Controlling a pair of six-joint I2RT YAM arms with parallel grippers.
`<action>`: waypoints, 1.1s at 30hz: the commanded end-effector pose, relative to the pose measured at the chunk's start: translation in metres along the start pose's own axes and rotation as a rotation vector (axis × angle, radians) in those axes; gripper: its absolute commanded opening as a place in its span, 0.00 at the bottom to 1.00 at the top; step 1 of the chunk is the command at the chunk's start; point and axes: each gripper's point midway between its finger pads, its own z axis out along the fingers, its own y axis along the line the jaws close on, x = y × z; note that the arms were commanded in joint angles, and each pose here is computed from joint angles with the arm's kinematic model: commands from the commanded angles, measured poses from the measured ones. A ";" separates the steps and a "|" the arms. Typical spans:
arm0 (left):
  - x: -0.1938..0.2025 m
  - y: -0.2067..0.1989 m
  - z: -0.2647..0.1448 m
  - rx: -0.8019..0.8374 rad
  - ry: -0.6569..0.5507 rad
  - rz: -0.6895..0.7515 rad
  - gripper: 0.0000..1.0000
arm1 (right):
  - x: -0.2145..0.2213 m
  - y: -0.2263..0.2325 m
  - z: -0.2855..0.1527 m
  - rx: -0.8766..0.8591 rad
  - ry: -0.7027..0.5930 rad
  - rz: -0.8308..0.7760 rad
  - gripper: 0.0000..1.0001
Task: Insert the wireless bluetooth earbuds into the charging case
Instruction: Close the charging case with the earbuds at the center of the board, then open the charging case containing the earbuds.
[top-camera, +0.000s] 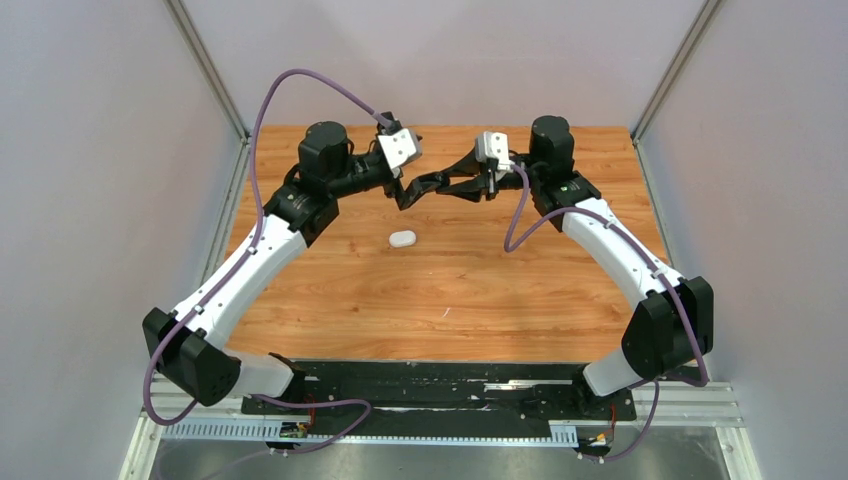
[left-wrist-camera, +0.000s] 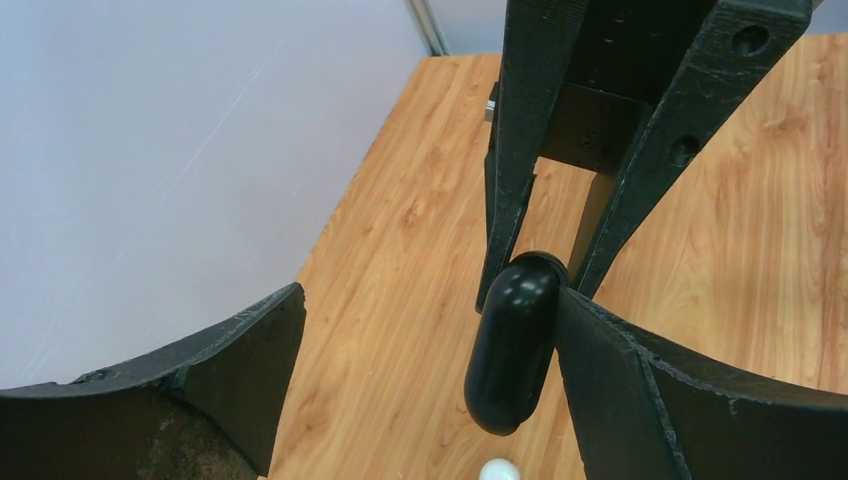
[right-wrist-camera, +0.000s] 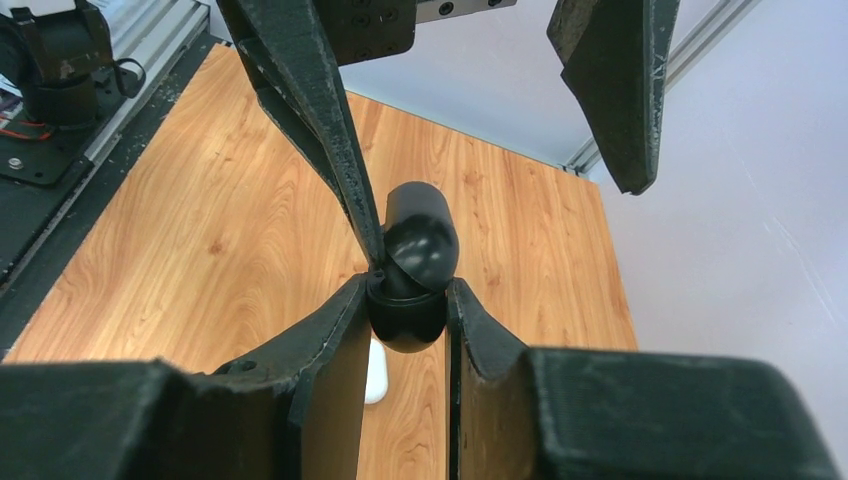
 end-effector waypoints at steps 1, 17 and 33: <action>-0.019 0.002 -0.005 0.028 -0.045 0.103 0.99 | -0.015 0.001 0.003 -0.028 -0.030 0.028 0.00; 0.014 0.003 -0.015 -0.001 0.061 0.243 1.00 | -0.007 -0.040 -0.003 0.056 -0.100 0.518 0.00; 0.007 0.034 0.007 -0.221 -0.073 0.365 0.96 | 0.010 -0.044 -0.001 0.036 -0.124 0.756 0.00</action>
